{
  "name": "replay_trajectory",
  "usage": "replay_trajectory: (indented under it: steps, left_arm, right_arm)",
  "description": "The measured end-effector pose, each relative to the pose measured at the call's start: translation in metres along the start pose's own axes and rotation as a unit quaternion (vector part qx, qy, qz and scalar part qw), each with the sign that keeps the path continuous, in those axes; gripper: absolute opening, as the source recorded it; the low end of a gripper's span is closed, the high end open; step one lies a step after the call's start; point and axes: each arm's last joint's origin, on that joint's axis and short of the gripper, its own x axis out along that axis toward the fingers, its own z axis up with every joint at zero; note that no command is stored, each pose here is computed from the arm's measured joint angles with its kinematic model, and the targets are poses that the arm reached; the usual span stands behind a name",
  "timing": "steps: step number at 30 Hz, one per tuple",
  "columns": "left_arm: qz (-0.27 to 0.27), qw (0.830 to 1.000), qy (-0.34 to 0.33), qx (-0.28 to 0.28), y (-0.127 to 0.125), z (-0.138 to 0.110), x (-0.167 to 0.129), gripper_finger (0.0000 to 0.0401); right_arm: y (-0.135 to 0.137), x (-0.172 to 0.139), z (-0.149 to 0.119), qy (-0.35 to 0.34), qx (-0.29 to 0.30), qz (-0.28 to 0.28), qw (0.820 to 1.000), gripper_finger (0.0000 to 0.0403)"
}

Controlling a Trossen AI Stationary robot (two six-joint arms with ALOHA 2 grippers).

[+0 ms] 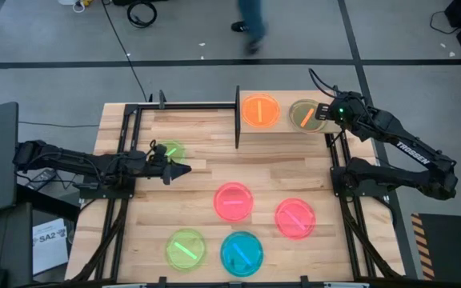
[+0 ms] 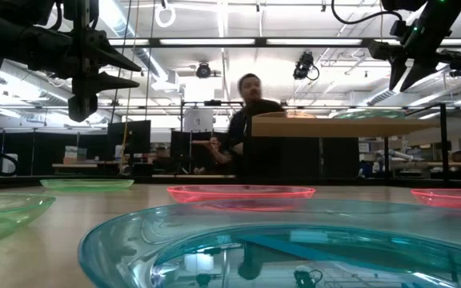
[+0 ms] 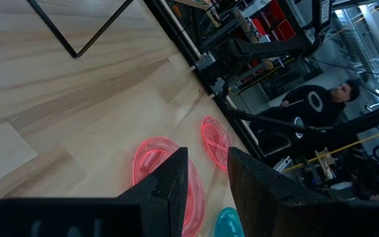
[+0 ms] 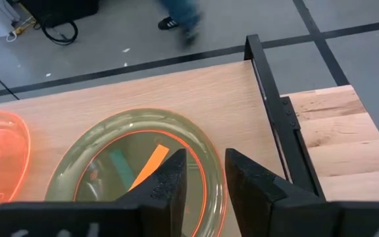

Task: Place and stack plates onto a shelf
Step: Stack the top green plate on top of the orange plate on the shelf

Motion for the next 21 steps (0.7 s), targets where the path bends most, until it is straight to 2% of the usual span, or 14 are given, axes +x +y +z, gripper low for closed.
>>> replay_trajectory:
  steps: [8,13,21]
  left_arm:
    - [0.0,1.0,0.0,-0.001,0.0,0.0,0.0,0.0114]
    - [0.0,1.0,0.0,-0.001,0.0,0.0001,0.0,0.0114]
    - [0.0,1.0,0.0,0.0,0.0,0.0,0.0,0.0114]
  right_arm:
    - [0.0006,-0.0001,-0.0006,0.011,-0.013,0.011,1.0,0.0127]
    - [0.0035,-0.0005,-0.0037,0.06,-0.054,0.064,0.995,0.0126]
    - [0.0089,-0.0035,-0.0092,0.129,-0.065,0.144,0.979,0.0126]
